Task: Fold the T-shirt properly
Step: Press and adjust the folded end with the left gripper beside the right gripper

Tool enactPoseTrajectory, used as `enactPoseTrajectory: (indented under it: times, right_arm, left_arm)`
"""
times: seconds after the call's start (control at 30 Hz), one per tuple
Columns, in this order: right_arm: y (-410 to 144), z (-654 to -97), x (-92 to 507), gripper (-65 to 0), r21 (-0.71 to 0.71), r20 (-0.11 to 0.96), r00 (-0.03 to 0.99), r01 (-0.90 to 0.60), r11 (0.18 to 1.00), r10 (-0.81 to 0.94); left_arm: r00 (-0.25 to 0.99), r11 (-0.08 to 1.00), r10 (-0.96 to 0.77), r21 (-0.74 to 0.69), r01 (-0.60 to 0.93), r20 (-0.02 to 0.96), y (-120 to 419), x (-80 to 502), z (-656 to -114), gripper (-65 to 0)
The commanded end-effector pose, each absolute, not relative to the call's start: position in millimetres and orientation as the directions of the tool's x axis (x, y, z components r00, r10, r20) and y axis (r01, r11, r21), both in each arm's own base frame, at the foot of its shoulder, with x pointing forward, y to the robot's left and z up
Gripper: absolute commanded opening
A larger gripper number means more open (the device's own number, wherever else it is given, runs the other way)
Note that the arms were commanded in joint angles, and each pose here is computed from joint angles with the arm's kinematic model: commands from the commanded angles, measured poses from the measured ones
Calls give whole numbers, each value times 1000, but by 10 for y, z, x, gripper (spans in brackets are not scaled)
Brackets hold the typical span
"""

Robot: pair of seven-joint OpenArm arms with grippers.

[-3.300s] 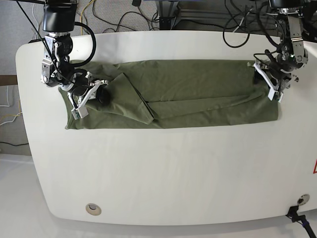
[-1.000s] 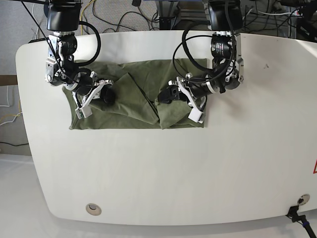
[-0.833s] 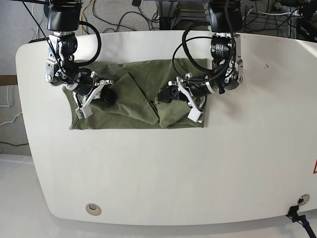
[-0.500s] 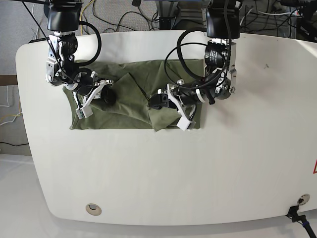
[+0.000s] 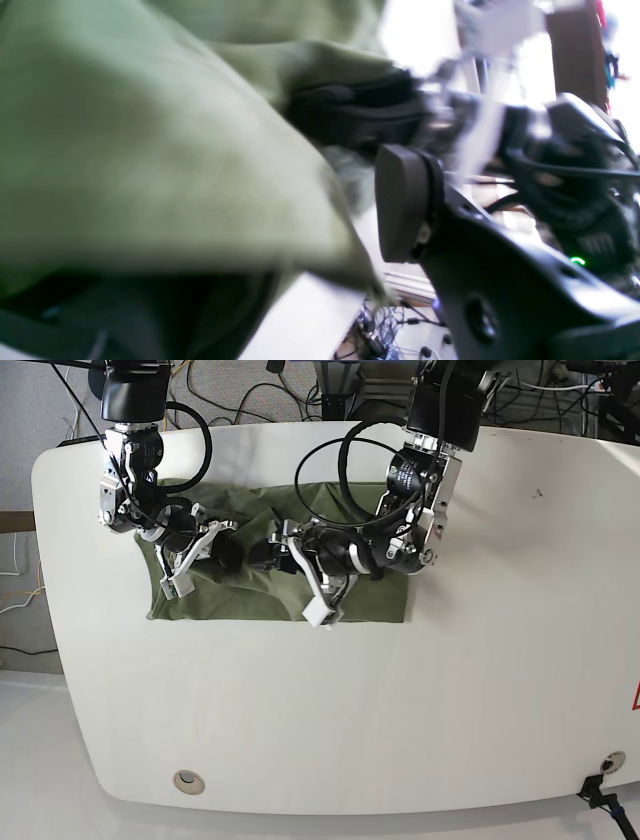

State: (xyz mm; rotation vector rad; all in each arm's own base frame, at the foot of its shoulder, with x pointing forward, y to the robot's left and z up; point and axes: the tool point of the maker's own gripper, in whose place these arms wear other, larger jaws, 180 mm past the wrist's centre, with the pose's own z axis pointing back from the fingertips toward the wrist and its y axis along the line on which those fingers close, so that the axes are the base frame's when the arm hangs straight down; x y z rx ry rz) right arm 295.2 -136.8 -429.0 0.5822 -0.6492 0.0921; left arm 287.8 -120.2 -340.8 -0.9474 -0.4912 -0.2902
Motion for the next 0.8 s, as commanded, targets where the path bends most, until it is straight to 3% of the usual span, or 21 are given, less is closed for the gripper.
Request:
enactPoseTrajectory:
  times: [0.0,0.37,0.47,0.63,0.77]
  right_arm:
    - [-1431,-4394,2865,-650,443,554,832,-254,860,-40]
    - [-1426,-4399,2857,-650,443,552,833,-254,860,-39]
    - [-1437,-4398,2858,-650,442,553,833,-253,861,-39]
    - [-1462,-4346,2907,-650,436,564,825,-259,862,-37]
    - [-1402,-4151,3041,-650,418,617,787,-299,858,-26]
  left_arm:
    - [817,511,1,-702,495,576,-1321,2944,-3135,-321]
    - [726,507,-16,-621,598,687,-1212,2939,-2800,-321]
    - [701,588,-76,-536,606,709,-885,3013,-2957,-321]
    - [623,754,-221,-274,597,750,-213,3209,-3282,-321]
    - [615,812,-275,-164,561,739,219,3190,-3598,-321]
